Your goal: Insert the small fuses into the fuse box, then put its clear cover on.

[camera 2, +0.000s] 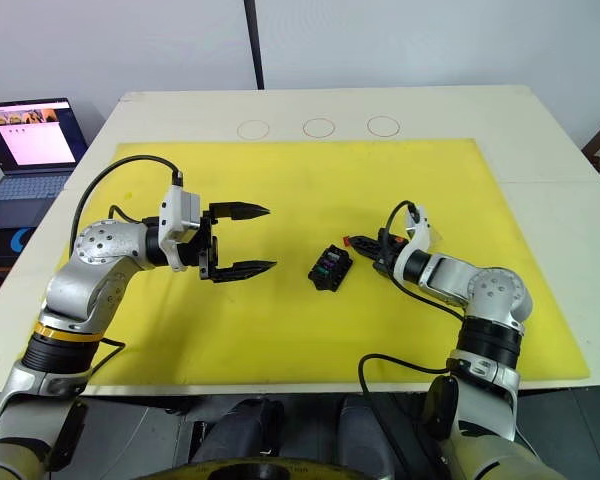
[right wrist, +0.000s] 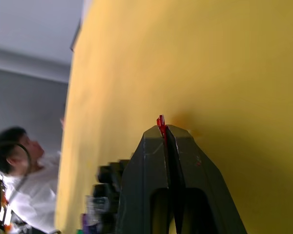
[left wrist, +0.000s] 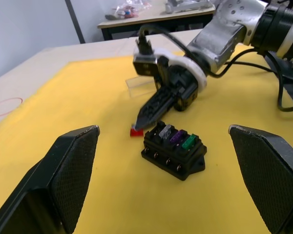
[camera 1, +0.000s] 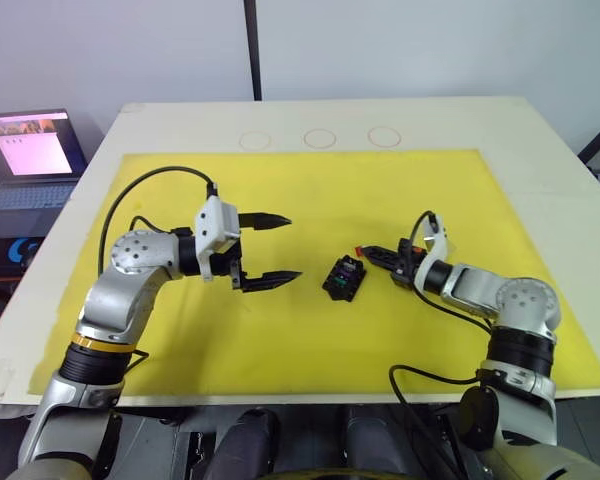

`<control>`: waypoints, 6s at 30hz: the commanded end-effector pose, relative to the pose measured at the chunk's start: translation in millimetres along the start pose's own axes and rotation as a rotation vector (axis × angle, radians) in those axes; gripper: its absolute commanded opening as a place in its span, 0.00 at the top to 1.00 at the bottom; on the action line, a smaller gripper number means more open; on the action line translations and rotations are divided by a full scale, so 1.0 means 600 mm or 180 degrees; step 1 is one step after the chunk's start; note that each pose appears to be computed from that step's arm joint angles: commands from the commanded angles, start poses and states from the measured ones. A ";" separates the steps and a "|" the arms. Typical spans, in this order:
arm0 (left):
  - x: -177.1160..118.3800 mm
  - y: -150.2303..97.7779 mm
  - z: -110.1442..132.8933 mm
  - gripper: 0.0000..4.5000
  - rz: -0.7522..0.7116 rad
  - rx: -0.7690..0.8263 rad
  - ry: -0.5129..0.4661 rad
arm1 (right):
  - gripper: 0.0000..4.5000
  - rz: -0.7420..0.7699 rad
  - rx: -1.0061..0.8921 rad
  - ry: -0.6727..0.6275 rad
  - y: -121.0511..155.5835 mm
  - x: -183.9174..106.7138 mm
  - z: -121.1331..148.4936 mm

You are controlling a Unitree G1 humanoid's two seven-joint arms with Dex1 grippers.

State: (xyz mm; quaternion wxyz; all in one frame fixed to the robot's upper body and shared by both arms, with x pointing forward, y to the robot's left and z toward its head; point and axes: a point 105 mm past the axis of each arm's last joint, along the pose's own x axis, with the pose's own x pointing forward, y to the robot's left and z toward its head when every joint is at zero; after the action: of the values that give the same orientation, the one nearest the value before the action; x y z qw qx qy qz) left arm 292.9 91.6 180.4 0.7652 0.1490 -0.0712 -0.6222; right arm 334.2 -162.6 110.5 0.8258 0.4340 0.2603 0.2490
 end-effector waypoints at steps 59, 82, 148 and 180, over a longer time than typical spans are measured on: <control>0.015 -0.029 0.005 0.00 -0.0217 -0.0011 -0.0238 | 0.00 -0.0158 -0.1467 0.1073 0.131 -0.163 0.019; 0.005 -0.032 0.004 0.00 -0.0235 -0.0004 -0.0204 | 0.00 0.0098 -0.2548 0.1543 0.136 -0.169 0.007; 0.006 -0.064 0.004 0.00 -0.0478 -0.0081 -0.0201 | 0.00 0.0243 -0.0399 0.1719 0.013 -0.093 -0.002; 0.009 -0.063 0.002 0.00 -0.0477 -0.0085 -0.0183 | 0.99 -0.0046 -0.0166 0.1182 -0.035 -0.106 -0.019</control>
State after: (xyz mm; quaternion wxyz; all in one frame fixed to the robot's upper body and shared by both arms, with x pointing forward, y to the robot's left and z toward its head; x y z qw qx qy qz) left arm 261.1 79.9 160.5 0.7208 0.1180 -0.0553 -0.6808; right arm 289.5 -202.2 103.1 0.7769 0.3468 0.4033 0.3369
